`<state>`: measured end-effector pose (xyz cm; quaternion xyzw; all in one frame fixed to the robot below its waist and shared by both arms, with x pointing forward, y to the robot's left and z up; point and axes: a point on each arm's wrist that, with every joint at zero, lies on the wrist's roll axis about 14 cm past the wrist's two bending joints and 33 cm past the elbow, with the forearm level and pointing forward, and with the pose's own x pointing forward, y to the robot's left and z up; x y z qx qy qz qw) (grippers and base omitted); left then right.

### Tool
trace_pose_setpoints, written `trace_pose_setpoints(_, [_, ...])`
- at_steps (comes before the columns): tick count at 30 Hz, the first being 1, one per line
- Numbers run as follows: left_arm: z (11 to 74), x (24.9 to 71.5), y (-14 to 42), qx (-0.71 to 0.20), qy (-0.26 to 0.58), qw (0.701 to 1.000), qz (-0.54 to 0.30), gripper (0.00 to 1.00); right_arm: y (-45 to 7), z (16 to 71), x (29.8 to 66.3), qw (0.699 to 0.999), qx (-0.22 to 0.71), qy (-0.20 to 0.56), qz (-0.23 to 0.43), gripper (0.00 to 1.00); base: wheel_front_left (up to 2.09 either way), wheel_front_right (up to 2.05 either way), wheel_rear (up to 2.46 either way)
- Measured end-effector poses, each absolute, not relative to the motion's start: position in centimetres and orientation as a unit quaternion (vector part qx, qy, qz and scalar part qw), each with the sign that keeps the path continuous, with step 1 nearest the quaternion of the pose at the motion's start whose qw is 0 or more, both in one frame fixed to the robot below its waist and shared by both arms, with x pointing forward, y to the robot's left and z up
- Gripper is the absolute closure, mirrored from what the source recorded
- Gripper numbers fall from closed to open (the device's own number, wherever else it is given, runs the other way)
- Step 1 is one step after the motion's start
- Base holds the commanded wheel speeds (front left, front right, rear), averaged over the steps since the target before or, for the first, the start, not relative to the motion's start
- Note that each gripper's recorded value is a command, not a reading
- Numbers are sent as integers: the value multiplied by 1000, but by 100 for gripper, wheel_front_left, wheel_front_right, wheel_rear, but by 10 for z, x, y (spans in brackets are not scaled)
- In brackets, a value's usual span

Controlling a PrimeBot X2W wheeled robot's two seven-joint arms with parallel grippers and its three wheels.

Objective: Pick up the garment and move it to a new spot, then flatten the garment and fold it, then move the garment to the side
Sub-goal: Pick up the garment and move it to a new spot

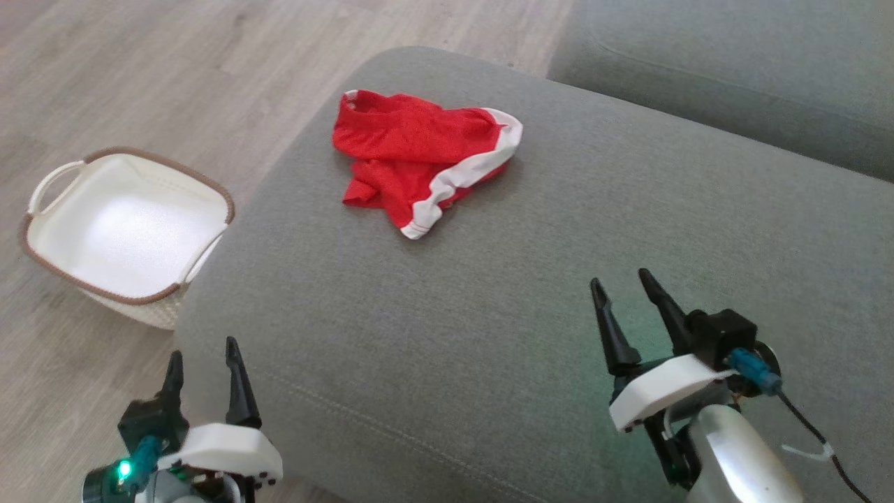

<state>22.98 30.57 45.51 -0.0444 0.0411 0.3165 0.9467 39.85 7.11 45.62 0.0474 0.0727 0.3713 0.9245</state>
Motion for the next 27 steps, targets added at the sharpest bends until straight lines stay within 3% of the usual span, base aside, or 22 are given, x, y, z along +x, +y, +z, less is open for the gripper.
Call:
trace_pose_setpoints(8, [455,270,295,-44,46,960,274,0,57,442,399,927,28,80,366,0,0,0,0])
trace_pose_setpoints(17, [461,372,286,-47,43,977,205,0,28,437,437,934,11,59,351,0,0,0,0])
trace_pose_setpoints(27, [418,465,260,-54,108,984,133,0,-25,425,467,950,-4,61,305,0,0,0,0])
